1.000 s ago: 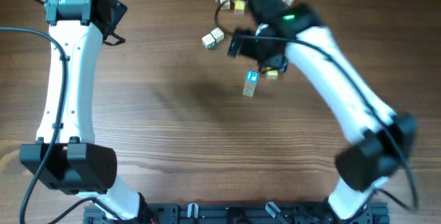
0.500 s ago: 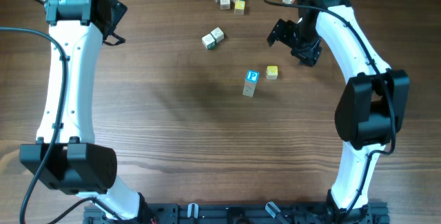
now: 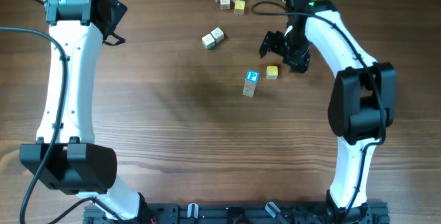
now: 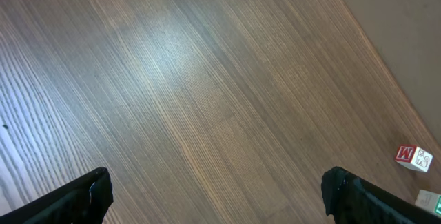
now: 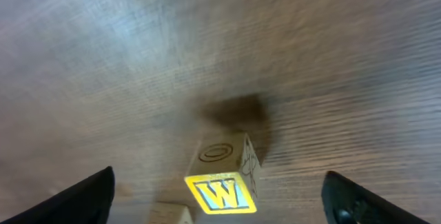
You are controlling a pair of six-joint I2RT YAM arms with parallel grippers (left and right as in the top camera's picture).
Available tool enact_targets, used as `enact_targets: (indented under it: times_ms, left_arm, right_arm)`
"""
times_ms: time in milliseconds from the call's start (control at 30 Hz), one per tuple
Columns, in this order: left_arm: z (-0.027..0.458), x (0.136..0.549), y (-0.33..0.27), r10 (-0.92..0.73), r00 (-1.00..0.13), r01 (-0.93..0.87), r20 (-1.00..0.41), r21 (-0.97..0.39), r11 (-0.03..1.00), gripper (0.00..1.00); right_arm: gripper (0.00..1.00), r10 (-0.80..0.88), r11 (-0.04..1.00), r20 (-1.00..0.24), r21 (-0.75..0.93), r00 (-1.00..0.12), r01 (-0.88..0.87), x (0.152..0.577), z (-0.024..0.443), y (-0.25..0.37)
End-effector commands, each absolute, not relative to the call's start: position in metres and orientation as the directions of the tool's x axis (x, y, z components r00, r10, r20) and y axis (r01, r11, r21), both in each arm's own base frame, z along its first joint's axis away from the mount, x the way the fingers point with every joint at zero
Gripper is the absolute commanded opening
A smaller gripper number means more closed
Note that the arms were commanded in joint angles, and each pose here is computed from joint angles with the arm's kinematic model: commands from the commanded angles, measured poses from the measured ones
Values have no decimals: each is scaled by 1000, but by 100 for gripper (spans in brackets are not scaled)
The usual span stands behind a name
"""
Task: Form a tower
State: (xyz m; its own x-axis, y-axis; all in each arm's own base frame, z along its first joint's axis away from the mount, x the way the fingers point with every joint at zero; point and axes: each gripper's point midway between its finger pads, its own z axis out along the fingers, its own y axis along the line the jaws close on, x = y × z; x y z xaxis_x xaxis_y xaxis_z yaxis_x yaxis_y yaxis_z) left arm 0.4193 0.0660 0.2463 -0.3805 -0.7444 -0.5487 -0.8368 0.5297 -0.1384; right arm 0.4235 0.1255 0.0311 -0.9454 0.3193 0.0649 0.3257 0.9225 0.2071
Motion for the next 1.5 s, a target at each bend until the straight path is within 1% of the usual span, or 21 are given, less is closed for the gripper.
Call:
enact_targets:
  times_ms: [0, 67, 100, 200, 267, 367, 467, 533, 633, 733, 833, 900, 967, 1067, 1133, 1167, 1200, 1267, 1333, 1400, 1467]
  left_arm:
    - [245, 420, 71, -729, -385, -840, -566, -113, 531, 100]
    - [245, 420, 71, -729, -385, -840, -566, -113, 531, 100]
    - [245, 420, 71, -729, -385, -840, -566, -113, 531, 100]
    - [245, 420, 71, -729, -385, -840, -566, -113, 531, 100]
    - [245, 420, 71, -729, -385, -840, -566, -113, 531, 100]
    - [245, 420, 71, -729, -385, -840, -566, -113, 531, 100]
    - [245, 420, 71, -729, -385, -840, -566, -113, 531, 100]
    - [245, 420, 71, -729, -385, -840, -566, -113, 531, 100]
    - [245, 420, 71, -729, -385, -840, -566, -113, 531, 100]
    - [245, 420, 71, -729, -385, -840, -566, -113, 531, 100]
    - [245, 420, 71, -729, -385, -840, -566, -113, 531, 100]
    - [245, 420, 71, -729, -385, -840, -566, -113, 531, 100]
    - [245, 420, 71, -729, -385, -840, -566, -113, 531, 100]
    - [245, 420, 71, -729, -385, -840, -566, -113, 531, 100]
    - [245, 420, 71, -729, -385, -840, -566, -113, 531, 100]
    - [245, 420, 71, -729, -385, -840, -566, -113, 531, 100]
    - [245, 420, 71, -729, -385, -840, -566, -112, 531, 100]
    - [245, 420, 71, -729, -385, -840, -566, -113, 531, 100]
    - [245, 420, 71, -729, -385, -840, -566, -113, 531, 100]
    - [245, 420, 71, -729, -385, -840, -566, -113, 531, 100]
    - [245, 420, 71, -729, -385, -840, -566, -112, 531, 100]
  right_arm:
    - [88, 238, 960, 50, 141, -970, 243, 413, 9, 121]
    - [81, 232, 965, 31, 121, -972, 234, 416, 6, 117]
    - [76, 211, 972, 6, 103, -977, 211, 420, 6, 113]
    - [66, 132, 991, -39, 34, -991, 130, 425, 5, 101]
    - [54, 116, 993, -32, 38, -993, 115, 423, 5, 101]
    - [54, 58, 992, 1, 111, -998, 58, 417, 5, 115]
    - [50, 105, 989, 31, 101, -994, 107, 411, 5, 113]
    - [50, 126, 987, 67, 88, -990, 132, 402, 5, 111]
    - [50, 139, 986, 76, 83, -987, 145, 400, 5, 111]
    - [43, 139, 986, 71, 86, -988, 145, 399, -4, 110]
    - [29, 186, 978, 76, 82, -980, 192, 396, -9, 111]
    - [24, 218, 970, 65, 95, -974, 223, 402, -5, 113]
    - [22, 222, 966, 66, 120, -973, 229, 407, 7, 115]
    - [22, 220, 966, 49, 126, -974, 224, 415, 44, 116]
    - [22, 222, 965, 17, 142, -975, 222, 421, 88, 118]
    - [22, 248, 958, 6, 149, -969, 246, 421, 116, 118]
    - [22, 271, 951, 0, 154, -962, 268, 420, 131, 118]
    - [22, 317, 934, 8, 169, -948, 314, 409, 166, 120]
    - [22, 286, 929, 14, 243, -958, 280, 398, 194, 140]
    - [21, 236, 930, 10, 287, -972, 229, 385, 208, 166]
    - [21, 187, 941, 8, 285, -982, 181, 372, 210, 192]
